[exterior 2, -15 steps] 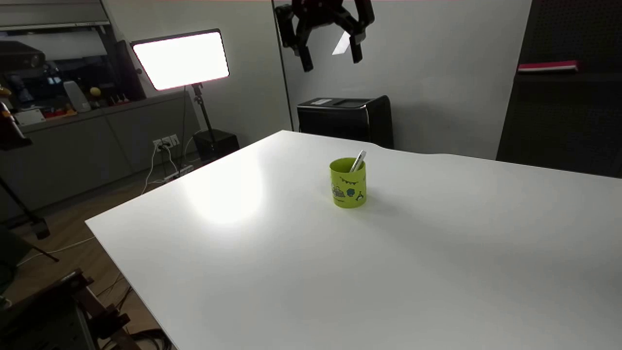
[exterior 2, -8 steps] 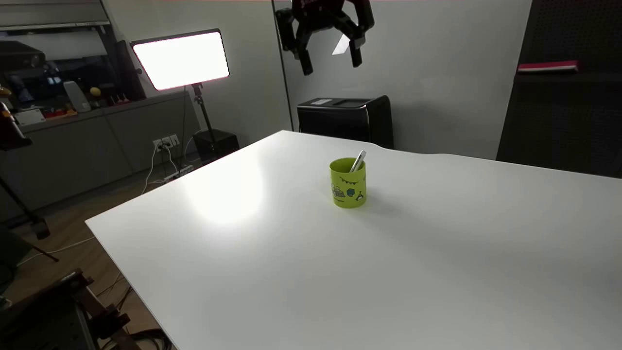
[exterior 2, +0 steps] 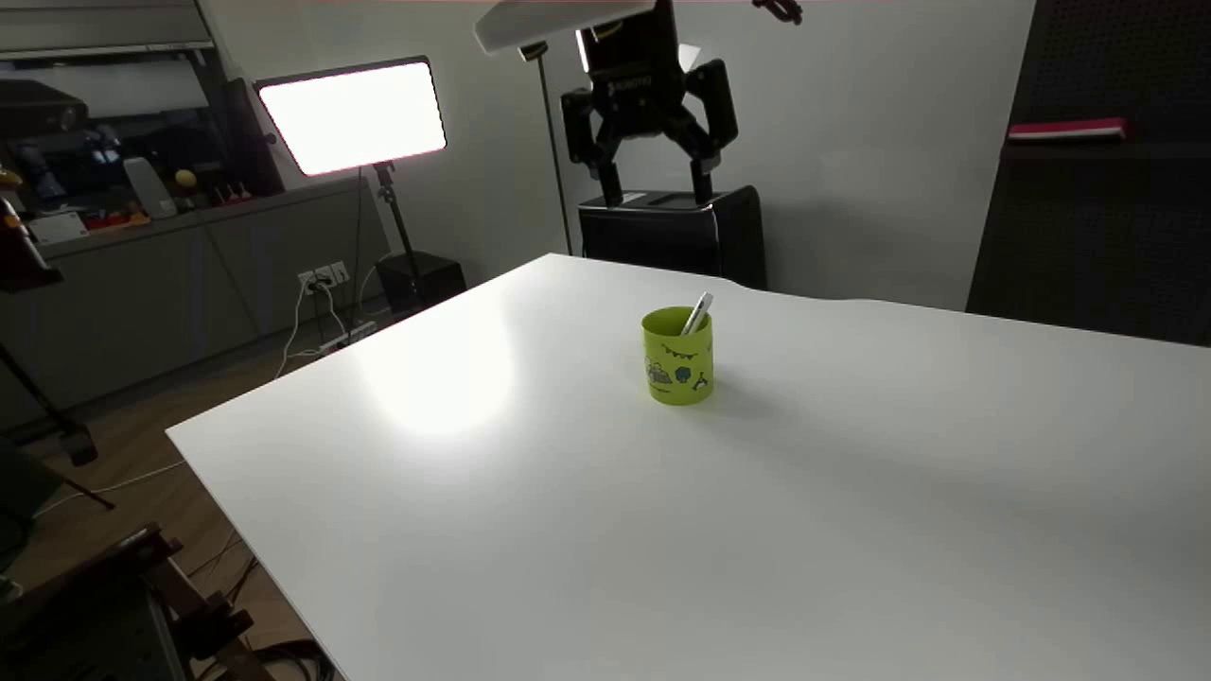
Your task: Remove the blue marker from the yellow mug
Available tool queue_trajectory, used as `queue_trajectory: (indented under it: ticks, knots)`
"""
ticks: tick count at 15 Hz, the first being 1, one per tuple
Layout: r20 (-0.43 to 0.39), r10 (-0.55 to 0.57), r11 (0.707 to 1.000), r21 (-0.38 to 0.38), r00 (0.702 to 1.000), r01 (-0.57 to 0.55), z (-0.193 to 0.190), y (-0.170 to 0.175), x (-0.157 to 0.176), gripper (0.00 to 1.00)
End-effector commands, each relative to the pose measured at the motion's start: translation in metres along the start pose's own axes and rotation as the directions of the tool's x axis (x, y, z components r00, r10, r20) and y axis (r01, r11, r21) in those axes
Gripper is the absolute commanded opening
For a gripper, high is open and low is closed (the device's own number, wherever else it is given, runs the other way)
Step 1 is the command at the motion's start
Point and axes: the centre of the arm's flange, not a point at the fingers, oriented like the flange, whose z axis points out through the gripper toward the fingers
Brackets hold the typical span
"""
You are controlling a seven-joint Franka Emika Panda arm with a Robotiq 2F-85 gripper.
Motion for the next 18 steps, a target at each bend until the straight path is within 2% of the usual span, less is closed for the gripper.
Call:
queue_trajectory:
  ticks: [1, 10, 14, 18]
  knots:
    - [-0.022, 0.072, 0.997, 0.030, 0.997, -0.071, 0.032, 0.005, 0.017, 1.00]
    - [-0.009, 0.133, 0.990, 0.038, 0.991, -0.132, 0.111, 0.024, 0.037, 1.00]
    - [-0.060, 0.132, 0.991, 0.019, 0.989, -0.131, 0.121, 0.034, 0.061, 1.00]
    - [-0.075, 0.136, 0.990, 0.042, 0.988, -0.133, 0.126, 0.030, 0.080, 1.00]
